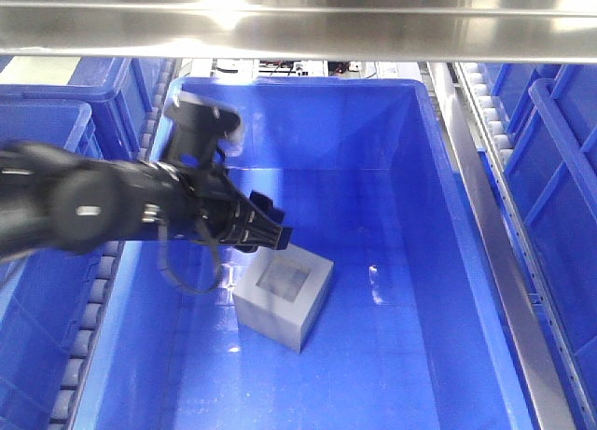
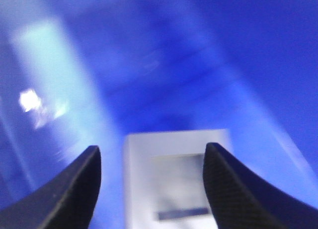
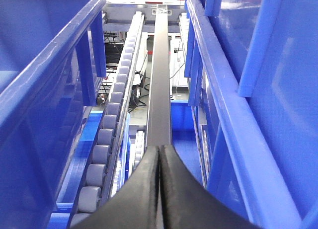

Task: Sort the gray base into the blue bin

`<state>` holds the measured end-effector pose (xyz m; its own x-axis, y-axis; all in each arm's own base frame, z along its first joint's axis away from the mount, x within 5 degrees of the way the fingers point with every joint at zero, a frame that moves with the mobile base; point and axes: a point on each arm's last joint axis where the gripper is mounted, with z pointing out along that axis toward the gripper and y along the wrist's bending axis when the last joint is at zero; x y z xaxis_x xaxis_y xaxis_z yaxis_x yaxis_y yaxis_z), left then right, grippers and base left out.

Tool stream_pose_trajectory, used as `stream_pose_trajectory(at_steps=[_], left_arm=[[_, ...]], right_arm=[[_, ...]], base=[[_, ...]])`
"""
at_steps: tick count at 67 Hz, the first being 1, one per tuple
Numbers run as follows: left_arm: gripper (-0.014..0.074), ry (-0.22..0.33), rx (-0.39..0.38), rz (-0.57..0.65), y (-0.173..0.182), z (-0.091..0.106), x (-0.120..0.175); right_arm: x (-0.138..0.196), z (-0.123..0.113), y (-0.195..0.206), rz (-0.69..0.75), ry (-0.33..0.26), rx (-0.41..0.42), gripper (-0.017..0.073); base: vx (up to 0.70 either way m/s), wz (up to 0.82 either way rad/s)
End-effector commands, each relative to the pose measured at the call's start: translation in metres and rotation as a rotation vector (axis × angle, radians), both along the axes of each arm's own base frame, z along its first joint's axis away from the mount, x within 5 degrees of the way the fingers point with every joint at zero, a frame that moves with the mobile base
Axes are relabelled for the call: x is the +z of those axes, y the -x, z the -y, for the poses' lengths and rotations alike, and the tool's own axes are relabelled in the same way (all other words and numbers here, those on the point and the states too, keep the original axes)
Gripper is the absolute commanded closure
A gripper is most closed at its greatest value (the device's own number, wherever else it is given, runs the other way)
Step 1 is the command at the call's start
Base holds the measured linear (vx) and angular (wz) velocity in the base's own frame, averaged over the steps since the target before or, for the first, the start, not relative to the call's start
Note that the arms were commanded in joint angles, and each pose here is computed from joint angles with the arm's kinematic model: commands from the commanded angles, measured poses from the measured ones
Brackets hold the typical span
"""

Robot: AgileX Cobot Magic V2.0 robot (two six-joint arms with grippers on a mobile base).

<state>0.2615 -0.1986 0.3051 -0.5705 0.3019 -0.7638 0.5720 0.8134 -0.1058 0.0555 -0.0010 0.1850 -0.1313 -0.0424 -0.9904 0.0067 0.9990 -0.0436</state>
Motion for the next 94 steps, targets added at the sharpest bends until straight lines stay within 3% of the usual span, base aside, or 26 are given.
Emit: stream_pose_trajectory(at_steps=[1,14,40,59,72,79,87,94], left_arm=[[0.0167,0.065,-0.059,0.119,0.022,0.001,0.039],[0.0167,0.113,-0.091,0.177,0.058,-0.015,0.042],[0.0167,0.226,-0.076,0.301,0.144,-0.091,0.022],[0.0167,0.347,-0.080,0.460,0.204,-0.143,0.010],[0.0167,0.391,-0.085,0.525,0.226,-0.162,0.002],[0.0171,0.386,-0.089,0.521,0.229,-0.164,0.001],[0.0237,0.381,-0.091,0.512,0.229,-0.164,0.000],[0.0399,0.381,-0.091,0.512,0.229,-0.164,0.000]], right_arm=[[0.006,0.000,0.000,0.081,0.021,0.002,0.0564],[0.006,0.000,0.000,0.081,0.021,0.002,0.0564],[0.006,0.000,0.000,0.081,0.021,0.002,0.0564],[0.006,0.000,0.000,0.081,0.021,0.002,0.0564],[0.006,0.000,0.000,0.082,0.021,0.003,0.0564],[0.006,0.000,0.000,0.082,0.021,0.003,0.0564],[0.006,0.000,0.000,0.082,0.021,0.003,0.0564],[0.006,0.000,0.000,0.081,0.021,0.002,0.0564]], base=[[0.00,0.00],[0.00,0.00],[0.00,0.00],[0.00,0.00],[0.00,0.00],[0.00,0.00],[0.00,0.00],[0.00,0.00]])
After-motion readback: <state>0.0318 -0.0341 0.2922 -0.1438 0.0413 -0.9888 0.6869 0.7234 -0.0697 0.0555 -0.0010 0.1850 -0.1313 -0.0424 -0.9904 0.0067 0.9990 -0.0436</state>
